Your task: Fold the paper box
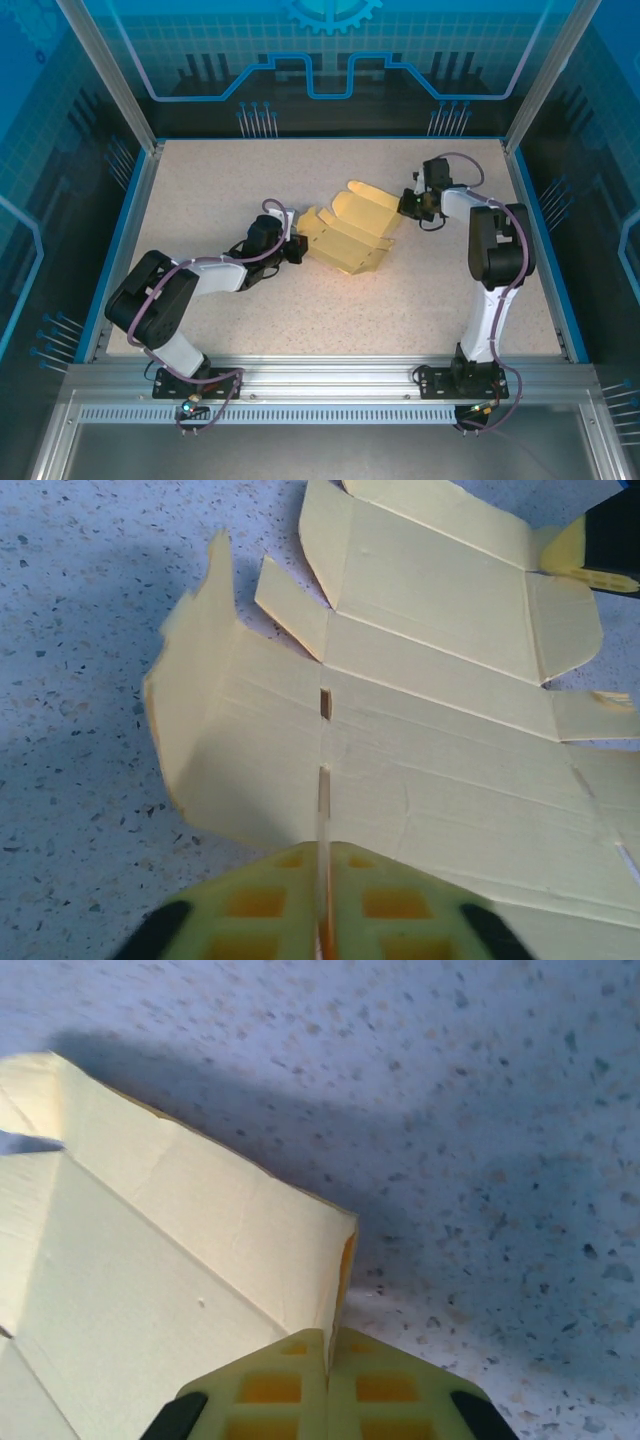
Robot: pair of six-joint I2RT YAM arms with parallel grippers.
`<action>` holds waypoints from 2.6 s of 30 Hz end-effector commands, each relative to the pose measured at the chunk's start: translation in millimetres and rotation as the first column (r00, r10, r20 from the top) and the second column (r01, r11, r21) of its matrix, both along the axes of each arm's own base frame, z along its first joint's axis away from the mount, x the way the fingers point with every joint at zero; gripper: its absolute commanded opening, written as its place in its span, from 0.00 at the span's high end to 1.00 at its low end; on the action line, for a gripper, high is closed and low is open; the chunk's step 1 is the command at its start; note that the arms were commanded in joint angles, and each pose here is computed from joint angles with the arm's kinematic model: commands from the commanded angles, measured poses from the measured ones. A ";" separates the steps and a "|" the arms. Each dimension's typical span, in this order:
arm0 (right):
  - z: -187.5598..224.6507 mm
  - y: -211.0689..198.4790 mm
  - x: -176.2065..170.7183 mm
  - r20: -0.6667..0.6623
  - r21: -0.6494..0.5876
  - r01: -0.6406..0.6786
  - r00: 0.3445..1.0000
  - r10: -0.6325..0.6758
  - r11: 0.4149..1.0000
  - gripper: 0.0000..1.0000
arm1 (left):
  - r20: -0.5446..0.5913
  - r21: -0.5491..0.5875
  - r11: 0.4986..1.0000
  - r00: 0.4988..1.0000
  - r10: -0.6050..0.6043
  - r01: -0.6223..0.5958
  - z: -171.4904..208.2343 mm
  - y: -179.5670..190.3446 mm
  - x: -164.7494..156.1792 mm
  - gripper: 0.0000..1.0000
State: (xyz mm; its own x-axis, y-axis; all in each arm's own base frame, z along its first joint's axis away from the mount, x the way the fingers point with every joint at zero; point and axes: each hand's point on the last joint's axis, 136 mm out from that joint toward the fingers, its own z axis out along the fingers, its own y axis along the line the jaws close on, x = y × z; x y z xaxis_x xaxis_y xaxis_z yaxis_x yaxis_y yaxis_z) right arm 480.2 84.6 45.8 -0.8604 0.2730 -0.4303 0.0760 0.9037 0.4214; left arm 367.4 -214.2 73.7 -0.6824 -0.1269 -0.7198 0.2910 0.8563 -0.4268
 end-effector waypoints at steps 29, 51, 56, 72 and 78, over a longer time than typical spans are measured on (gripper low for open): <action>256.3 161.9 -120.4 0.570 -0.275 -0.808 0.299 0.766 0.521 1.00 | 0.295 0.545 0.751 0.753 -0.588 0.373 209.4 -20.8 -2.1 0.29; 270.4 162.5 -122.7 0.569 -0.307 -0.818 0.253 0.783 0.487 0.97 | 0.117 0.418 0.623 0.641 -0.758 0.661 207.7 -57.0 -17.5 0.82; 269.8 143.6 -97.3 0.503 -0.281 -0.714 0.460 0.732 0.641 0.74 | 0.155 0.397 0.691 0.697 -0.700 0.604 221.7 -45.5 -10.1 1.00; 223.7 76.6 -114.5 0.505 -0.030 -0.303 0.818 0.276 0.953 0.19 | 0.360 -0.040 0.992 0.928 -0.099 0.122 295.2 35.4 -4.2 1.00; 196.6 103.7 -107.7 0.535 0.087 -0.354 0.805 0.257 0.931 0.16 | 0.371 -0.186 0.981 0.928 0.012 0.061 306.2 44.7 -14.0 1.00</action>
State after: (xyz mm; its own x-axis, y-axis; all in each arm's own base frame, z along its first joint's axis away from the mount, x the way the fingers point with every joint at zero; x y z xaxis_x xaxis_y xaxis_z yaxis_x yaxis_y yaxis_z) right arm 360.5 171.2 224.9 -0.6380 0.0531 -0.7682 -0.4175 0.8145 0.4029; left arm 352.3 -178.0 356.5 -0.4177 -0.1262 -0.8998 0.5199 0.7790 -0.3506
